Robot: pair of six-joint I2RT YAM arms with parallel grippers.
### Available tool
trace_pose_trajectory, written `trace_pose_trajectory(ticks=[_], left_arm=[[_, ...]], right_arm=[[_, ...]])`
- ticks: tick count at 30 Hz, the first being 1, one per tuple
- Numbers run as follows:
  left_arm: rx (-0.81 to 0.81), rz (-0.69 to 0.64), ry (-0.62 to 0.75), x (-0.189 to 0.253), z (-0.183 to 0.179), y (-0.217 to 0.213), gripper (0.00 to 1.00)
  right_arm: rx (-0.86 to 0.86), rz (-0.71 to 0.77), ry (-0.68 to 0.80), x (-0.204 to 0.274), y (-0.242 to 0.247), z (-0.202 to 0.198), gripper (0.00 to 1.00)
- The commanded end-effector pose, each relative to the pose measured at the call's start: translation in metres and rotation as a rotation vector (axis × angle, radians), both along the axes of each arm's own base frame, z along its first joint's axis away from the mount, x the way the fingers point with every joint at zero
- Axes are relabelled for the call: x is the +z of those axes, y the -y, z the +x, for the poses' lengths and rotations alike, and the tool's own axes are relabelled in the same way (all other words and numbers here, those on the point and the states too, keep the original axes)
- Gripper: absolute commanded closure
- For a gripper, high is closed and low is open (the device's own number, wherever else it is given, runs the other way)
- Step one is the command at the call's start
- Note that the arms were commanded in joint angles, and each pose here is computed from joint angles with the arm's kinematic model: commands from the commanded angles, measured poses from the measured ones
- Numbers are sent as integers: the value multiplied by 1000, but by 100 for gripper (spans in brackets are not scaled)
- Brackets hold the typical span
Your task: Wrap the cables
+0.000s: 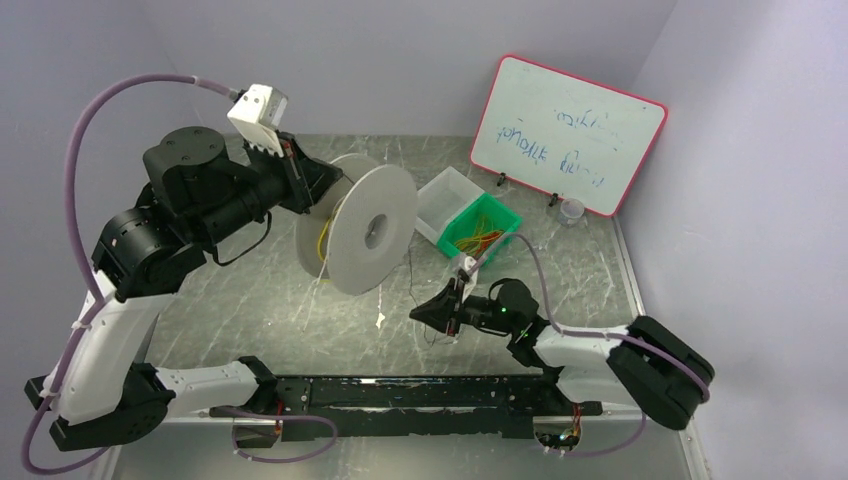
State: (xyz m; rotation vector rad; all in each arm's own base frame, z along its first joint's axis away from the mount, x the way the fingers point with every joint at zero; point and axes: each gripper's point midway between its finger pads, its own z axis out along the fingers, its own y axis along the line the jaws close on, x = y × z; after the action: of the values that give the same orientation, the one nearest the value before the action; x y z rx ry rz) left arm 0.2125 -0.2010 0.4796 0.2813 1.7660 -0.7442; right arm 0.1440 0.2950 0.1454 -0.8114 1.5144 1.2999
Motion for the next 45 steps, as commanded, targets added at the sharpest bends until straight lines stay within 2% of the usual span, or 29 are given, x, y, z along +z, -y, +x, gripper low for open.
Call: trace_pose_trajectory(ticks=[1,4,8,15,23,36,45], left_arm=[[35,-231,162,80,-5,-10,93],[32,-237,161,82,-5,-9,93],[28,-247,164,84,-6,-9,93],[67,-251,171,86,-5,-17,93],[156,-244,195,89,4,-32,93],[307,-218,312,123,26,-52,93],[329,-244,360,138,26,-57,93]], right_arm=[[2,-32,-30,-19,-10,-2,87],[16,-19,-56,-25,-17,-5,81],[15,-14,-90,-37,-22,-8,80],[39,-4,-160,-55,-26,-17,88],[31,-9,-203,-65,-20,-28,87],[-19,-30,-235,-66,3,-42,78],[-119,-123,-185,-71,23,-32,83]])
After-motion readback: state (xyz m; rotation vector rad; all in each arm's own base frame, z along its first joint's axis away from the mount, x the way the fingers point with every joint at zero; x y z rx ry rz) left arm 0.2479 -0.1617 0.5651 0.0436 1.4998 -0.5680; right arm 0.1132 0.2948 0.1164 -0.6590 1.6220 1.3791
